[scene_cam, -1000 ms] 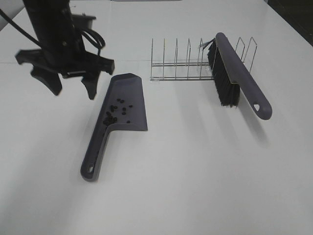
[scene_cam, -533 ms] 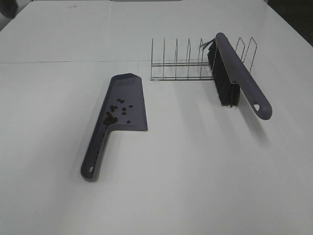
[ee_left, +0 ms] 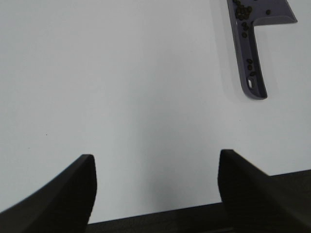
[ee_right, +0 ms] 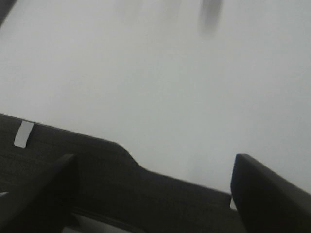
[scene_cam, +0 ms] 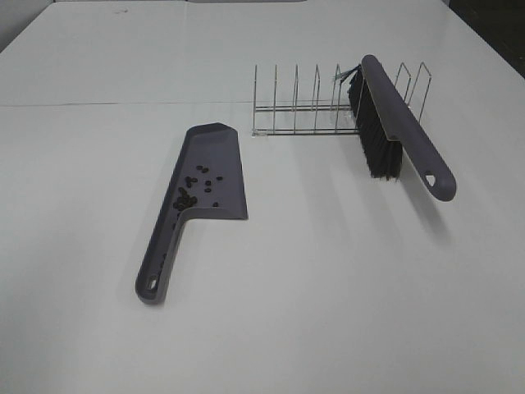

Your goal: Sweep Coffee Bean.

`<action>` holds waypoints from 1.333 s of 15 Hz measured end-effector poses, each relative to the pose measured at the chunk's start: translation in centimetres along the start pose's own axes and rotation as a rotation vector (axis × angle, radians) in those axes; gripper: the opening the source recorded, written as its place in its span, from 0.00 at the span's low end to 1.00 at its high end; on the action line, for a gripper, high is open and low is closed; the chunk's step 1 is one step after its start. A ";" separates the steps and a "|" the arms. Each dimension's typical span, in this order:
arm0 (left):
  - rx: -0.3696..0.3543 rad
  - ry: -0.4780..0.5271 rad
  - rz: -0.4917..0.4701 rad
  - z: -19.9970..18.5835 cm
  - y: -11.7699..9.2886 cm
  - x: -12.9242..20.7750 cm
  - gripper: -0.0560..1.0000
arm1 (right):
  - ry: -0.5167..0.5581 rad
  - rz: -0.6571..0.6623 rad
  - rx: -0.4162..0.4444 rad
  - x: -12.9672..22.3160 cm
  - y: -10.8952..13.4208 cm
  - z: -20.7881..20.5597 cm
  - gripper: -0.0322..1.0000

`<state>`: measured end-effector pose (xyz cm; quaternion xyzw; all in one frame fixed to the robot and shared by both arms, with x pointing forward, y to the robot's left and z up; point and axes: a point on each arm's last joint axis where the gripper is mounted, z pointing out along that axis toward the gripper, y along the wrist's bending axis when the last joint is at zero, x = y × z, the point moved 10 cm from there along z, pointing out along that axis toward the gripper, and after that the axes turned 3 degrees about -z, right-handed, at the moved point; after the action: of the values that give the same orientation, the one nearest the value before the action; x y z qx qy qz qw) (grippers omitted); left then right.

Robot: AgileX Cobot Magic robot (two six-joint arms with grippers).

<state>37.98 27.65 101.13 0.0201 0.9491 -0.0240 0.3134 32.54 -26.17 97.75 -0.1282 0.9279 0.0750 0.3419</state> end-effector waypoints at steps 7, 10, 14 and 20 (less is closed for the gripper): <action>0.203 -0.458 0.030 -3.4 1.1 4.3 0.68 | -0.257 -0.171 -0.092 -1.1 2.4 -1.7 0.76; 0.207 -0.459 0.081 -3.4 0.9 4.5 0.68 | -0.272 -0.171 -0.090 -1.3 2.3 -1.6 0.76; 0.206 -0.460 0.093 -3.4 0.8 4.5 0.68 | -0.272 -0.170 -0.094 -1.3 2.4 -1.6 0.76; 0.206 -0.460 0.093 -3.4 0.8 4.5 0.68 | -0.273 -0.170 -0.094 -1.3 2.4 -1.6 0.76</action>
<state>32.43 28.76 101.13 0.0895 0.8436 -0.1103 0.5179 31.86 -23.99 99.93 -0.2107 0.8540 0.1059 0.4637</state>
